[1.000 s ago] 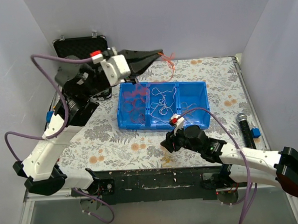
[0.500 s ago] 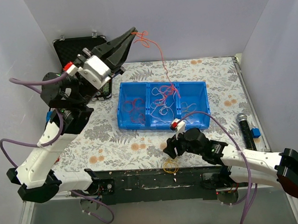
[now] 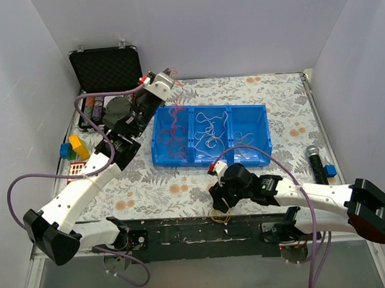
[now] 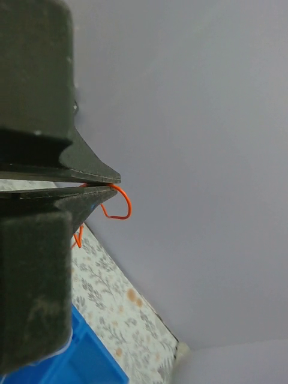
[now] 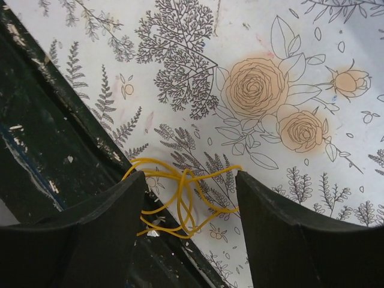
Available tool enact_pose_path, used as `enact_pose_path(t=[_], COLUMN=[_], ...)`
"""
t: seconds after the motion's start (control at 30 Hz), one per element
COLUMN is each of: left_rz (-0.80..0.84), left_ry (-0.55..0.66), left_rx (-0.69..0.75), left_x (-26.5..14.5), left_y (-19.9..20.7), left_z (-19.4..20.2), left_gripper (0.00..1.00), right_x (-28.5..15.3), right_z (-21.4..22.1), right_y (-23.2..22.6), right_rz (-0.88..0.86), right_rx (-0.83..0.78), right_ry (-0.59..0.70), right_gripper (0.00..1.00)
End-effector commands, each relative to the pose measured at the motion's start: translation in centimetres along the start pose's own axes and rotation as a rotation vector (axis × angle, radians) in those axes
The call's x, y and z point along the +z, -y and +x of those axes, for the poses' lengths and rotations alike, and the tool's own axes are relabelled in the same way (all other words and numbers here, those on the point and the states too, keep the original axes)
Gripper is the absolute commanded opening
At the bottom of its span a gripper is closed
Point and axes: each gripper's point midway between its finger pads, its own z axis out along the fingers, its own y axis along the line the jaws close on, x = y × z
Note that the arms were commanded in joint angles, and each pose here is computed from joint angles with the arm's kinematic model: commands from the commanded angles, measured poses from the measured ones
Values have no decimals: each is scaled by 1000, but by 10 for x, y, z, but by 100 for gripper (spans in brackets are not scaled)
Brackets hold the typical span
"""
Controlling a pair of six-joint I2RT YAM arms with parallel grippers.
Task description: Untangle the cables
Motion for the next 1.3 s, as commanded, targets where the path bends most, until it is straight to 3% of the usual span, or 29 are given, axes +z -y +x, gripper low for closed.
enact_pose_path(t=[0.0, 0.23, 0.37, 0.63, 0.8, 1.1, 1.13, 1.17, 1.2, 1.27], left_rz=[-96, -33, 30, 83, 93, 64, 69, 86, 107, 123], left_ry=[-66, -196, -233, -291, -346, -355, -364, -385, -399, -420], left_rx=[-37, -56, -68, -76, -68, -60, -60, -55, -48, -53], left_x=[-7, -10, -15, -32, -45, -23, -20, -18, -17, -17], left_y=[-33, -9, 11, 29, 40, 34, 34, 36, 39, 40], left_z=[38, 109, 131, 156, 182, 188, 188, 193, 195, 195], left_gripper=[0, 0, 0, 0, 0, 0, 7, 20, 45, 59], right_x=[3, 10, 3, -60, -114, -153, -153, -152, -153, -152], right_z=[-3, 12, -2, -114, -176, -202, -200, -199, -198, -196], right_y=[5, 4, 7, 23, 67, 168, 177, 184, 191, 206], right_rz=[88, 124, 165, 353, 510, 735, 752, 761, 769, 794], right_rx=[5, -5, -5, -14, 39, 197, 217, 234, 246, 272], right_ry=[-51, -155, -119, 207, 359, 438, 435, 433, 436, 431], right_gripper=[67, 33, 1, 1, 1, 1, 1, 1, 1, 1])
